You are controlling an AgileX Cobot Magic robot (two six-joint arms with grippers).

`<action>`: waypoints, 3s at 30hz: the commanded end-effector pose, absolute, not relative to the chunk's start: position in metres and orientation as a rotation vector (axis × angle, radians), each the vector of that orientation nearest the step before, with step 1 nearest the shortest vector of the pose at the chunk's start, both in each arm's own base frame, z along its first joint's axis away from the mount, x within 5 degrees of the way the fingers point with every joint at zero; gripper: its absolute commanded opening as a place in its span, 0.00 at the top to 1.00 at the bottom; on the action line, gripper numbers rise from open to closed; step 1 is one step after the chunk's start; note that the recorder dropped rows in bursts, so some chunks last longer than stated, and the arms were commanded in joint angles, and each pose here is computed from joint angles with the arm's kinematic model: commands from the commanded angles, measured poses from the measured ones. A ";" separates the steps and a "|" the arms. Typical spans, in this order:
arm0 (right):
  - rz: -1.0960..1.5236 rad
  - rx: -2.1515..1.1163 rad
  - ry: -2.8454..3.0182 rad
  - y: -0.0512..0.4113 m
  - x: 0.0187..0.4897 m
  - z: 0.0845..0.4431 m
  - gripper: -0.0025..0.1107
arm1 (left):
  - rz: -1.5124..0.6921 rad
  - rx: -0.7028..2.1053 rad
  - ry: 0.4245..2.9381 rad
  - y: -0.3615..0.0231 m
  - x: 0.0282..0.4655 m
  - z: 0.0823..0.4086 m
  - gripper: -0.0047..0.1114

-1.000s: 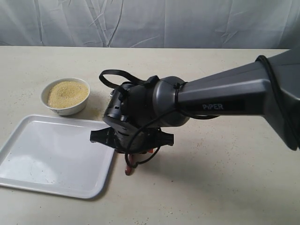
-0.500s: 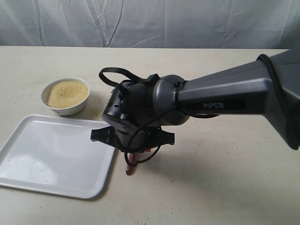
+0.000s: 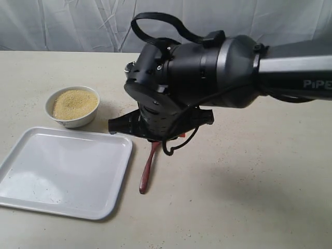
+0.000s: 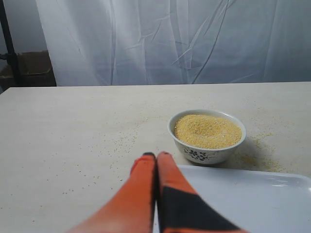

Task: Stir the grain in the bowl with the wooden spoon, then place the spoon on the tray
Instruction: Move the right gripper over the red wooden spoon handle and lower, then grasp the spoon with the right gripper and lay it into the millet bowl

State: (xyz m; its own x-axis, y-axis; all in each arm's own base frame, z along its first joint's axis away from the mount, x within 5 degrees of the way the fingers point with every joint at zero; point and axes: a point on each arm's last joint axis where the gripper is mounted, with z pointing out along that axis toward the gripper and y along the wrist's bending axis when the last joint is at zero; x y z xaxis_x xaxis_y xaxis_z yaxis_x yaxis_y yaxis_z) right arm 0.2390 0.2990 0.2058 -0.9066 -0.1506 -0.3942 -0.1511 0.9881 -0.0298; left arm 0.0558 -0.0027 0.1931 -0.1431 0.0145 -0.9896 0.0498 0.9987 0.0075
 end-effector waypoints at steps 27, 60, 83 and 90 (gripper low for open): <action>0.141 -0.068 2.703 0.316 0.249 0.175 0.98 | -0.033 0.051 1.700 -0.003 0.056 0.194 0.96; -0.437 -2.030 1.492 0.406 0.359 0.178 0.98 | -0.032 0.050 1.700 -0.003 0.056 0.193 0.96; -0.531 -1.977 1.460 0.403 0.356 0.208 0.48 | -0.032 0.050 1.700 -0.003 0.056 0.193 0.96; -0.427 -1.701 1.787 0.394 0.321 0.268 0.53 | -0.032 0.050 1.700 -0.003 0.056 0.193 0.96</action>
State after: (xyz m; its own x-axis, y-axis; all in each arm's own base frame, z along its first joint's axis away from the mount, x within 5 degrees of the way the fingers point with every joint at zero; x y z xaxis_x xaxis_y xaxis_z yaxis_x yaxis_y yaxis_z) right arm 0.3336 0.3982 0.2450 0.1456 -0.9790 -0.1426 -0.7595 -0.0182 -0.6502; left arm 0.0558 -0.0028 0.1931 -0.1430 0.0148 -0.9896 0.0514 0.9987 0.0075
